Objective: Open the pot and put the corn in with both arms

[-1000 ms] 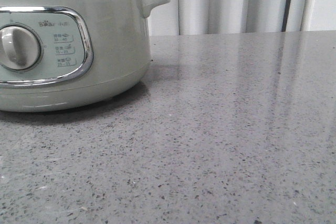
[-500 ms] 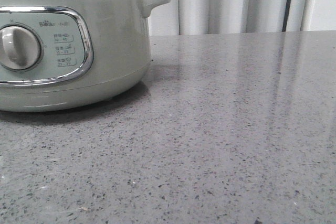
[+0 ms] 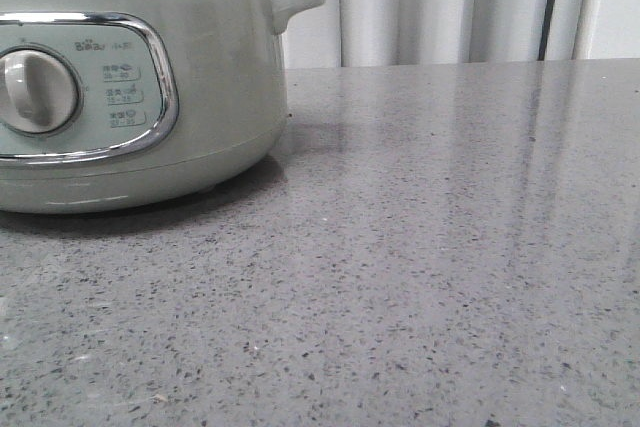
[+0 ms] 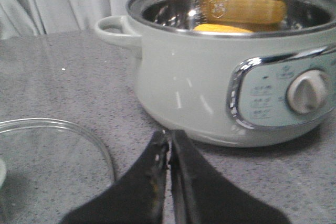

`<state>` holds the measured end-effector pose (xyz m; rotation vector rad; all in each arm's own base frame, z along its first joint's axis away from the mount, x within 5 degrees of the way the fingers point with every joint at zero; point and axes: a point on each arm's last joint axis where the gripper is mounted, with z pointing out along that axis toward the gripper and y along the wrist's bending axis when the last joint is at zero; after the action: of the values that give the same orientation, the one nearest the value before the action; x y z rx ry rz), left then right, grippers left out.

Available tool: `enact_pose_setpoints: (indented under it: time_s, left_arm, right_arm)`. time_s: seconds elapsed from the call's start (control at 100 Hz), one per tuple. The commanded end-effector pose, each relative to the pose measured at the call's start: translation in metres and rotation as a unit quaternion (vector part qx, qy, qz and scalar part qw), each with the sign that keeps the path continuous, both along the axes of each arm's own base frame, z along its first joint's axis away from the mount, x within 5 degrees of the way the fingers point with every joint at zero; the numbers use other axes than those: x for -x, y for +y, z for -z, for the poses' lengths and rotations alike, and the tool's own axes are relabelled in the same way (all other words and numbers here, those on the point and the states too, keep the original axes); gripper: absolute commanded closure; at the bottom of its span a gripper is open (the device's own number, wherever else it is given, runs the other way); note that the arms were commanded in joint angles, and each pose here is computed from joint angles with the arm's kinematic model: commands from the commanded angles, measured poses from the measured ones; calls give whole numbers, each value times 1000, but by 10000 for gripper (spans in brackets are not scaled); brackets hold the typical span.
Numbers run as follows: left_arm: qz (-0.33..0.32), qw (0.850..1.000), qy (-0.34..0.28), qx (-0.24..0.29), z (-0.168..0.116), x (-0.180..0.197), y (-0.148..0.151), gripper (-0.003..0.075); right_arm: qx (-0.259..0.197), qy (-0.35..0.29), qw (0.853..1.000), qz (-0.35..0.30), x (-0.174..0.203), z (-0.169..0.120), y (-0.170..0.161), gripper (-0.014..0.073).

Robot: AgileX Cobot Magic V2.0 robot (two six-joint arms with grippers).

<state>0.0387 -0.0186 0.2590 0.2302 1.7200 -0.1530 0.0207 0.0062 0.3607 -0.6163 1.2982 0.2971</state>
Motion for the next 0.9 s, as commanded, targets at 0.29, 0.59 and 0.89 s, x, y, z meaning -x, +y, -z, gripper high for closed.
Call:
enact_pose_setpoints:
  time_s: [0.29, 0.59, 0.89]
  left_arm:
    - [-72, 995, -68, 15, 52, -14, 13, 741]
    - [-65, 998, 2, -1, 75, -14, 12, 741]
    - [-65, 998, 1, -1, 75, -14, 12, 741]
  right_arm:
    - [-19, -43, 999, -4, 2, -14, 0, 645]
    - [-19, -43, 999, -4, 2, -14, 0, 645]
    - [-19, -43, 999, -4, 2, -14, 0, 645]
